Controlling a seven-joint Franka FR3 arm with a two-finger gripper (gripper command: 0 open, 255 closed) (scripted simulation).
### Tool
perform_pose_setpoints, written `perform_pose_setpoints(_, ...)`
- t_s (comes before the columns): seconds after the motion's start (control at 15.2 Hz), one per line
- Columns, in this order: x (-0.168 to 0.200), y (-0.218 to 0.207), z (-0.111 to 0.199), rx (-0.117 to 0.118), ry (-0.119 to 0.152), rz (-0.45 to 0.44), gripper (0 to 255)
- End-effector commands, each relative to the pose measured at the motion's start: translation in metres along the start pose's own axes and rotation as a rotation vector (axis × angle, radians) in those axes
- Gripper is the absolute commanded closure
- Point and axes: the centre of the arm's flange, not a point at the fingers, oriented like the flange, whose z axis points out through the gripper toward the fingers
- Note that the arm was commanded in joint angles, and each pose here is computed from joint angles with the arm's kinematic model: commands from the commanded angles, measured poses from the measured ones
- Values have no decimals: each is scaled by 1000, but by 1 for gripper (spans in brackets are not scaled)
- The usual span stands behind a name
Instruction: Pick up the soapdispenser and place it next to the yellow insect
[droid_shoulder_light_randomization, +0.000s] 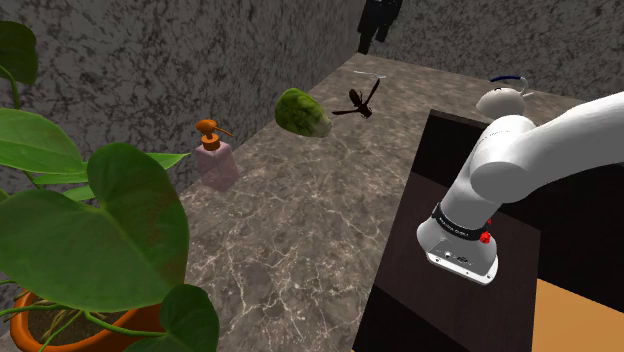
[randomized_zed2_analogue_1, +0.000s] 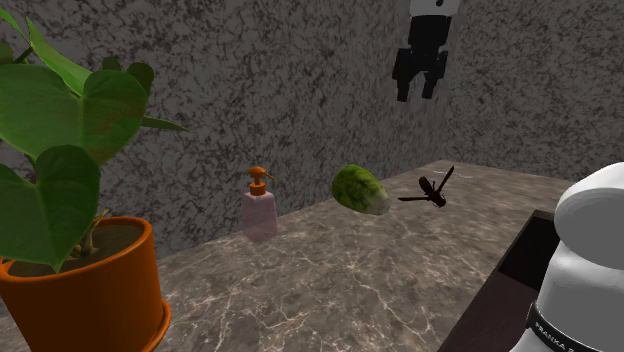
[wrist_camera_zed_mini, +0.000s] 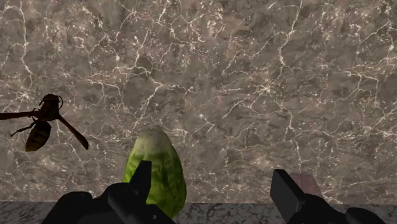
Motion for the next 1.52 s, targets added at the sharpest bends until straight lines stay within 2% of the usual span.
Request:
perform_pose_setpoints(0.0,0,0,0,0,0,0,0)
perform_pose_setpoints(1.45,167,-187,143,53,-41,-86,0)
